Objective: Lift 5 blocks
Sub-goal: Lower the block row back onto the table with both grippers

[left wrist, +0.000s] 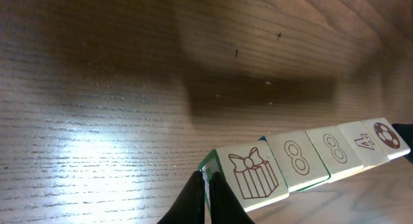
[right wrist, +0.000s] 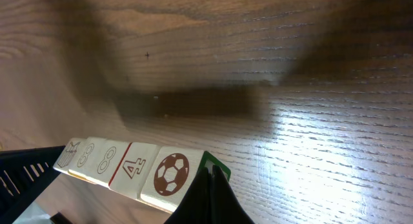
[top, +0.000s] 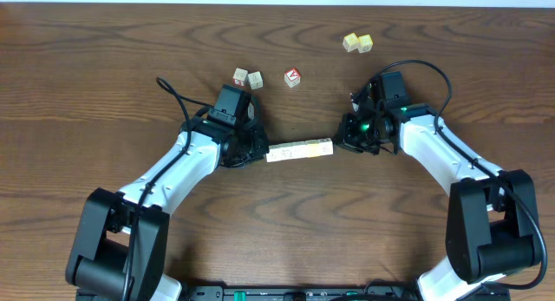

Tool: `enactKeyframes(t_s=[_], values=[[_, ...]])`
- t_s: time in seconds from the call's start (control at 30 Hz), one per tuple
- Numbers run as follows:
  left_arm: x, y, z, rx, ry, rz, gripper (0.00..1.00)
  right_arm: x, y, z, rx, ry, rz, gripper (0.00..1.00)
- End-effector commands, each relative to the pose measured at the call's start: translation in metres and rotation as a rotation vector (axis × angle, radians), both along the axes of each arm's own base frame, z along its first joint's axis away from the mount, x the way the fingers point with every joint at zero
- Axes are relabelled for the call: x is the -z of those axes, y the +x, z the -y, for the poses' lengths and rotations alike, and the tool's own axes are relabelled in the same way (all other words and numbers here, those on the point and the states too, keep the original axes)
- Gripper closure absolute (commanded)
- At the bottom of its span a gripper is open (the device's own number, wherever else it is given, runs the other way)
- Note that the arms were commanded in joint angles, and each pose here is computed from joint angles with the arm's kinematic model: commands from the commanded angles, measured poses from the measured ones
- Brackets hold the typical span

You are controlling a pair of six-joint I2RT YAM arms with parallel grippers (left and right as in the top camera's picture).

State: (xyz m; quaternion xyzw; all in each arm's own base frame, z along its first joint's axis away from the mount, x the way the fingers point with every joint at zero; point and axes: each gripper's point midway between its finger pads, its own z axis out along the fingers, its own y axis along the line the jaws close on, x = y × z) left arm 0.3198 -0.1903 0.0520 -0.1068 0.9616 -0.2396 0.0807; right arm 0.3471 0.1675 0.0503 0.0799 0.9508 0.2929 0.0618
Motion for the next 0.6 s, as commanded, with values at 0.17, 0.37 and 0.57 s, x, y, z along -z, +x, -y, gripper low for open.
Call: enactKeyframes(t_s=[0.17,0.37,0.57], values=[[-0.003,-0.002,0.036,0.046,-0.127,-0.053,0.93,-0.013,-0.024,-0.046,-0.108,0.175,-0.070,0.99],[0.001,-0.003,0.041,0.060,-0.126,-0.055,0.93,-0.007,-0.027,-0.044,-0.102,0.168,-0.074,0.99],[0.001,-0.003,0.041,0.061,-0.126,-0.053,0.93,0.003,-0.033,-0.042,-0.087,0.170,-0.090,0.99]])
